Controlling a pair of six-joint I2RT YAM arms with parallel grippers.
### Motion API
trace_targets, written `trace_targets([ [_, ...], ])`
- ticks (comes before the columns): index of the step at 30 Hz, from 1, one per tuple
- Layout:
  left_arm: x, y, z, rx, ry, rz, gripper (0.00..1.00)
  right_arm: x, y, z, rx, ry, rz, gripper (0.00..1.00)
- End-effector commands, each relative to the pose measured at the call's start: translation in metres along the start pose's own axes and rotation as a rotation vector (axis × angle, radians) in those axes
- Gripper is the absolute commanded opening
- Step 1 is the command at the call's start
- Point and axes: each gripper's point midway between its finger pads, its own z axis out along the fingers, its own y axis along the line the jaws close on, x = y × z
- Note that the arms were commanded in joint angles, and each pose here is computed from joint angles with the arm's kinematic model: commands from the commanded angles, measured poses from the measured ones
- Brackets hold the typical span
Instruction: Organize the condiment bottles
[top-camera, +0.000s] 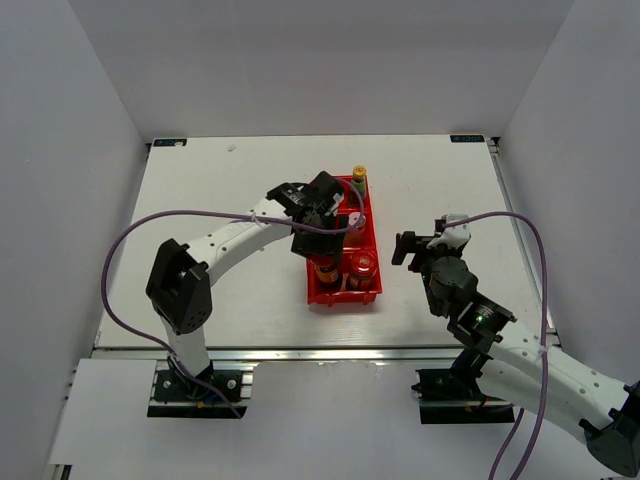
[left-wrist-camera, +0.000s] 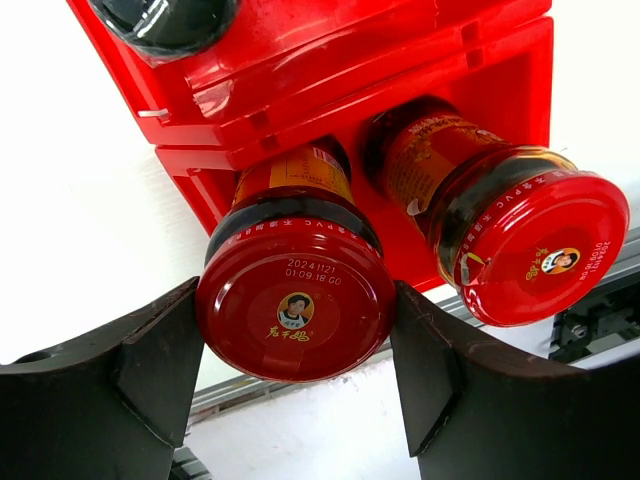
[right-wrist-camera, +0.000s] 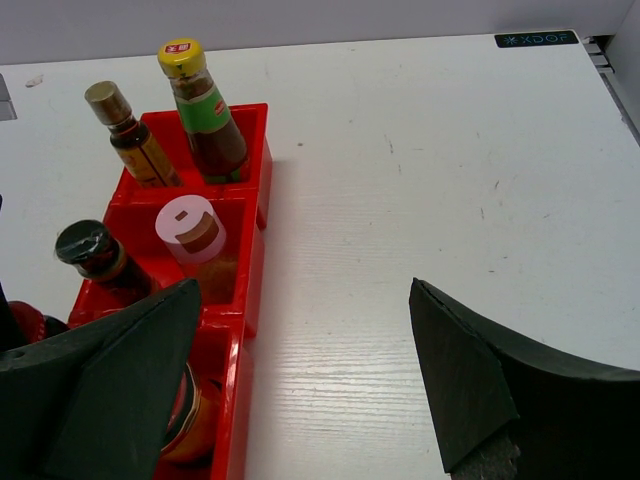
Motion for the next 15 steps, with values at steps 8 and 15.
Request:
trace_targets([
  [8, -0.011, -0.0085, -0.0221, -0.012, -0.06, 0.034, 0.68, -0.012, -0.0016, 0.0016, 0.018, -0.044, 0.035, 0.89],
  [15, -0.012, -0.0142, -0.0237, 0.012, -0.068, 0.044, 0.79, -0.0111, -0.0006, 0.0021, 0.015, -0.041, 0.034, 0.89],
])
